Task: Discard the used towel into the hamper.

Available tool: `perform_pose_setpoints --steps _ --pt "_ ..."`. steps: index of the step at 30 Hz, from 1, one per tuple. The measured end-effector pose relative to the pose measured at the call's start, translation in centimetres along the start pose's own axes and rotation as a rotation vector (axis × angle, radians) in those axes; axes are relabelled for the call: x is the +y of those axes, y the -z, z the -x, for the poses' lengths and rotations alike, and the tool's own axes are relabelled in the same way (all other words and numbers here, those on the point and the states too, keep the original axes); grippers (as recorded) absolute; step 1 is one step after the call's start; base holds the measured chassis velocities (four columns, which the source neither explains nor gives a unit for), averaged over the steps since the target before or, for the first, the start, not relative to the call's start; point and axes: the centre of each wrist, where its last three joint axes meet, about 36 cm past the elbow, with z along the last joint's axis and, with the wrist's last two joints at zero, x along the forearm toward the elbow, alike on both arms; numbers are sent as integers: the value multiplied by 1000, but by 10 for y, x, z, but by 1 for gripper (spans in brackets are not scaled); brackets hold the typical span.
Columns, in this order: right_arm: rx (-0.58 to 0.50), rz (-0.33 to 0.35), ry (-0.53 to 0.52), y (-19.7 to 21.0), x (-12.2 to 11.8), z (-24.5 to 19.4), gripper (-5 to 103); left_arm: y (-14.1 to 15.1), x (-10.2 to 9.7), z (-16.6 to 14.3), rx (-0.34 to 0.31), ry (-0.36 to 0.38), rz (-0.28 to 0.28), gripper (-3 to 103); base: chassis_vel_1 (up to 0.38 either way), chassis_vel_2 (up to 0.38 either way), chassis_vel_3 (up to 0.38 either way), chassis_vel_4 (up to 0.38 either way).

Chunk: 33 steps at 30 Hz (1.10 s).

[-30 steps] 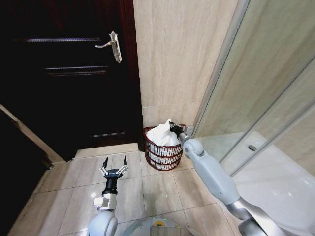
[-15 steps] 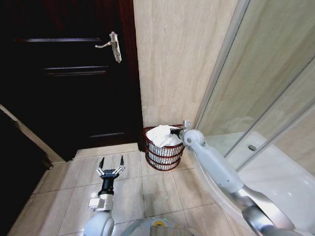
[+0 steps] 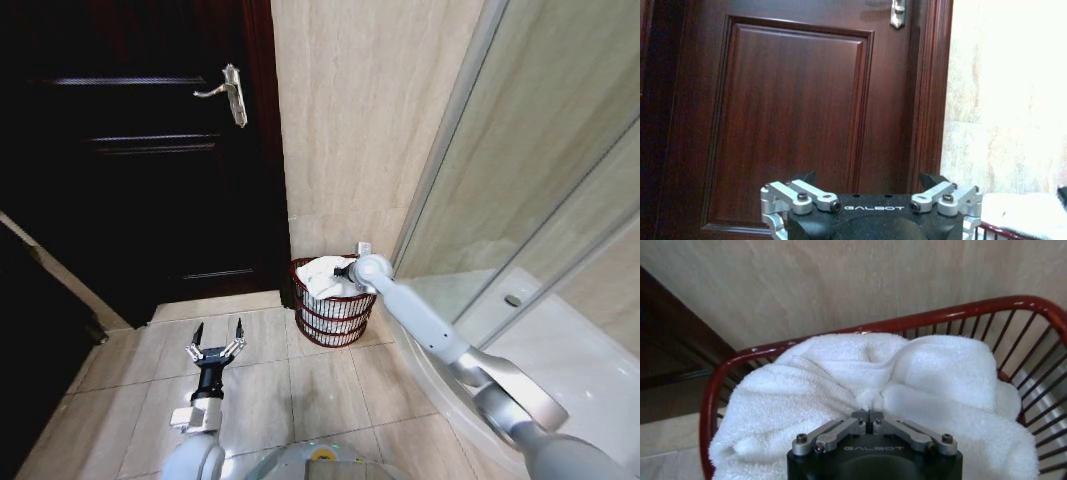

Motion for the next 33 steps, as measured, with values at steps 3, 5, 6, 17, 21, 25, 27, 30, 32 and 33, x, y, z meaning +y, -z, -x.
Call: perform_pose_setpoints --steps 3,5,6,17,21,25,27,30,32,33 --pt "10 2 2 2 6 10 1 -2 2 1 4 -2 -3 100 0 0 0 0" --pt "23 12 7 4 17 22 1 -4 4 2 5 -5 -6 100 0 0 0 0" --pt "23 12 7 4 17 22 1 -4 4 2 5 -5 -6 100 0 0 0 0" --pt "74 56 40 -13 42 70 1 -3 25 11 -24 0 17 100 0 0 0 0" --pt "82 65 46 -26 44 82 1 -3 28 11 -28 6 19 100 0 0 0 0" --pt "67 60 49 -41 48 87 1 -3 29 11 -26 10 17 100 0 0 0 0" --pt "58 60 63 -39 50 83 -2 -3 30 11 -26 10 17 100 0 0 0 0" --pt "31 62 88 -32 53 71 8 -3 30 12 -26 8 19 100 0 0 0 0" --pt "-16 51 101 -23 55 56 13 -4 29 12 -25 5 17 100 0 0 0 0" --pt "-34 46 103 -20 56 50 18 -4 29 12 -25 3 16 100 0 0 0 0"
